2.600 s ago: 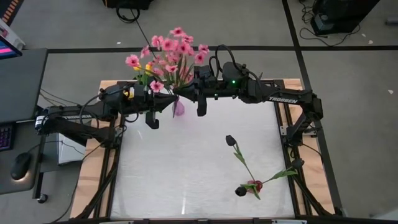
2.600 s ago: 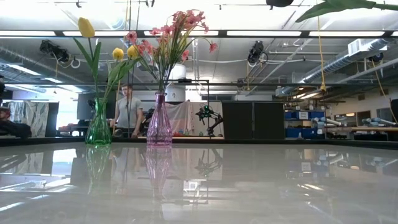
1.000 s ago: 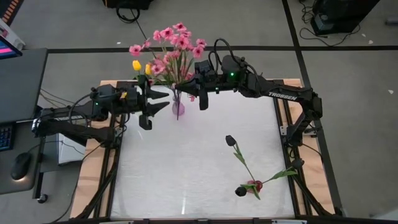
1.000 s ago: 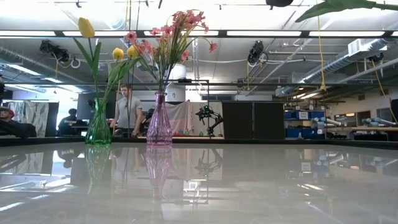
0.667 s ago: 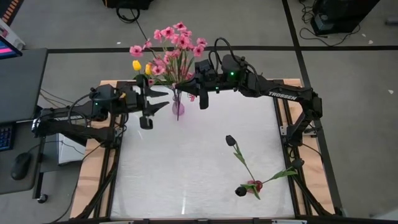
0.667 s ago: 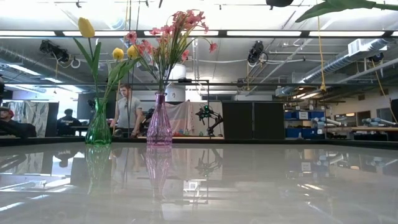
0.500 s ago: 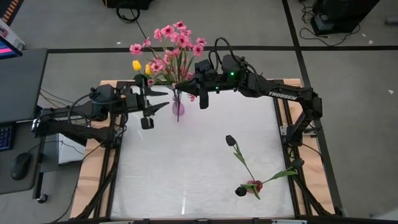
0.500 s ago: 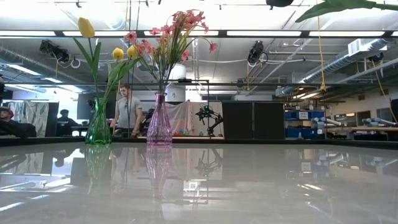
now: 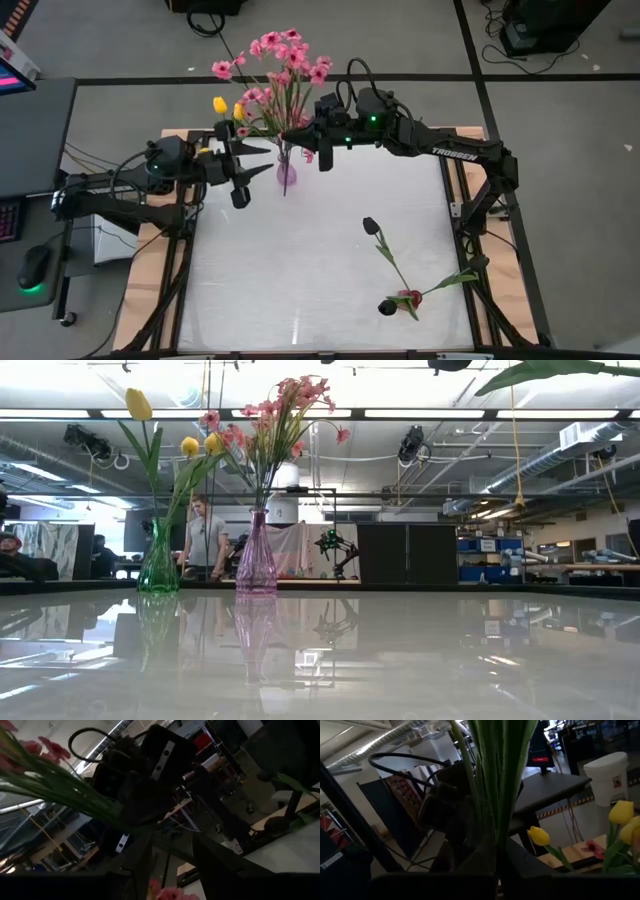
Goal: Sort flowers into vase by color
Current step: Put the pink flowers into the purple vase
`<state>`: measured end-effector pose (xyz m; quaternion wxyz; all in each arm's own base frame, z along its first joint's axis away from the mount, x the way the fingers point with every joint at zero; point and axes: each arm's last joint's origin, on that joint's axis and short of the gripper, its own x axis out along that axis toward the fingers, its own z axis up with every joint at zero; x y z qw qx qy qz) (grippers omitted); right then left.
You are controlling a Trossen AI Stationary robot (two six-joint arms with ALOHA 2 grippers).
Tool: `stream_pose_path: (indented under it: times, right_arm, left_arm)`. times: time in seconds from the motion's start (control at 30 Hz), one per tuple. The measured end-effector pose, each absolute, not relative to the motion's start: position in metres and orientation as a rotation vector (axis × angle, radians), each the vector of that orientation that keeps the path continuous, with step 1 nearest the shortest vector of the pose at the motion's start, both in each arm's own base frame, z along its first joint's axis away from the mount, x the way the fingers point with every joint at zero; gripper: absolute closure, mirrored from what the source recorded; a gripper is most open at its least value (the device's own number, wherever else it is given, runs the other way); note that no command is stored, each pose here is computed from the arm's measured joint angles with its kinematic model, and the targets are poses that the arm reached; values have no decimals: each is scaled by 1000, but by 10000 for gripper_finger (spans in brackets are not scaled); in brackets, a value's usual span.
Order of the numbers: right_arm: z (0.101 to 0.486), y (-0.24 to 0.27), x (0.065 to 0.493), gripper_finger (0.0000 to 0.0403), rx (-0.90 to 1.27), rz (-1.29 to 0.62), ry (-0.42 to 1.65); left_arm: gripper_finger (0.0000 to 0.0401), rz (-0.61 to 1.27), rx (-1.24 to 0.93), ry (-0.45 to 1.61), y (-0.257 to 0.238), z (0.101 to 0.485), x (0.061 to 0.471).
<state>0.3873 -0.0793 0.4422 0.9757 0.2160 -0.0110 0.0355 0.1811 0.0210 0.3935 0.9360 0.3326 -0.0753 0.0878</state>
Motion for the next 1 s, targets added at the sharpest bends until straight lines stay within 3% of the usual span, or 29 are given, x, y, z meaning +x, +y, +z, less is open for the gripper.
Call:
stream_pose_path:
  times: [0.13, 0.63, 0.8, 1.0]
  right_arm:
    - [442, -78, 388, 392, 413, 67, -26]
    - [444, -46, 393, 392, -11, 112, -61]
    - [444, -35, 394, 392, -180, 55, -61]
    - [444, -32, 395, 392, -228, -10, -54]
  left_arm:
    - [255, 185, 632, -149, 22, 392, 184]
    - [255, 167, 475, -142, 22, 388, 193]
    - [255, 162, 413, -147, 22, 388, 193]
    - [255, 162, 348, -183, 22, 391, 192]
